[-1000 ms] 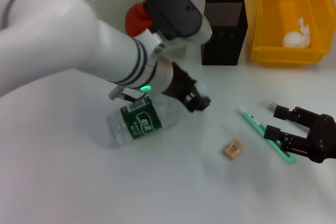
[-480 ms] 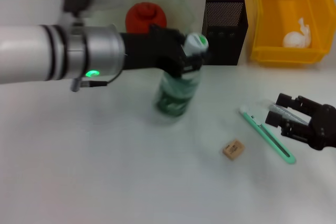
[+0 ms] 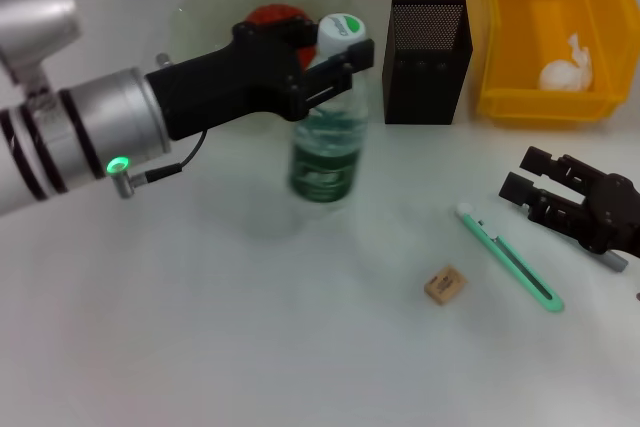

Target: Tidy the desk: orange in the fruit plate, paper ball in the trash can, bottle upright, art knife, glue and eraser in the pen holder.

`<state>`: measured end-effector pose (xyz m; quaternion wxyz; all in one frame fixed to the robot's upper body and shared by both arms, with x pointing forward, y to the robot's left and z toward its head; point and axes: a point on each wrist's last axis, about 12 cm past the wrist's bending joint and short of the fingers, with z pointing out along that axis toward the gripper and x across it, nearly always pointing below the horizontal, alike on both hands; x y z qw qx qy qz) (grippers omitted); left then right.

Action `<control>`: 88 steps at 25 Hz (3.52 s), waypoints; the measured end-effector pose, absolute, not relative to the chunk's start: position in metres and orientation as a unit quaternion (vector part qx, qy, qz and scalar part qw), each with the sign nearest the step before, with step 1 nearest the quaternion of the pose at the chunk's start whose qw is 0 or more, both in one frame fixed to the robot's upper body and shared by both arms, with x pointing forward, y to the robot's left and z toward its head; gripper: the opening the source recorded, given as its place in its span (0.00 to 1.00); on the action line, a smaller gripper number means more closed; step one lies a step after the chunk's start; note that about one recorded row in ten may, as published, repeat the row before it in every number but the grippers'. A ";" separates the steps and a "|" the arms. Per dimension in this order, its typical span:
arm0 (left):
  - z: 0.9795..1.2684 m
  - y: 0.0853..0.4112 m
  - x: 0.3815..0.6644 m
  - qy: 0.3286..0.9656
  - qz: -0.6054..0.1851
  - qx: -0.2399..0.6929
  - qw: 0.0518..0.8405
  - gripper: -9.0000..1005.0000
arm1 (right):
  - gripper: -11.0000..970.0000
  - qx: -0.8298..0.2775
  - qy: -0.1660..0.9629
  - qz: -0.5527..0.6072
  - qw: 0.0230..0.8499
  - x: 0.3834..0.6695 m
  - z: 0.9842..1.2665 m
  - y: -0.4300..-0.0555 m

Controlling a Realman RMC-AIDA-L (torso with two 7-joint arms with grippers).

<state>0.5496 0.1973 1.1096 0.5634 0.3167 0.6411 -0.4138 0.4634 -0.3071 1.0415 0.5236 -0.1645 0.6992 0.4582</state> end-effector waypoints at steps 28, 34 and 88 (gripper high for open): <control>1.050 0.225 0.535 0.649 -0.338 0.260 0.631 0.45 | 0.79 -0.089 0.714 0.472 0.509 0.485 1.024 -0.271; 1.065 0.238 0.524 0.599 -0.368 0.221 0.676 0.67 | 0.79 -0.090 0.712 0.475 0.510 0.484 1.025 -0.271; 1.059 0.276 0.474 0.596 -0.446 0.383 0.547 0.79 | 0.71 -0.309 0.942 0.089 0.098 0.577 1.129 -0.176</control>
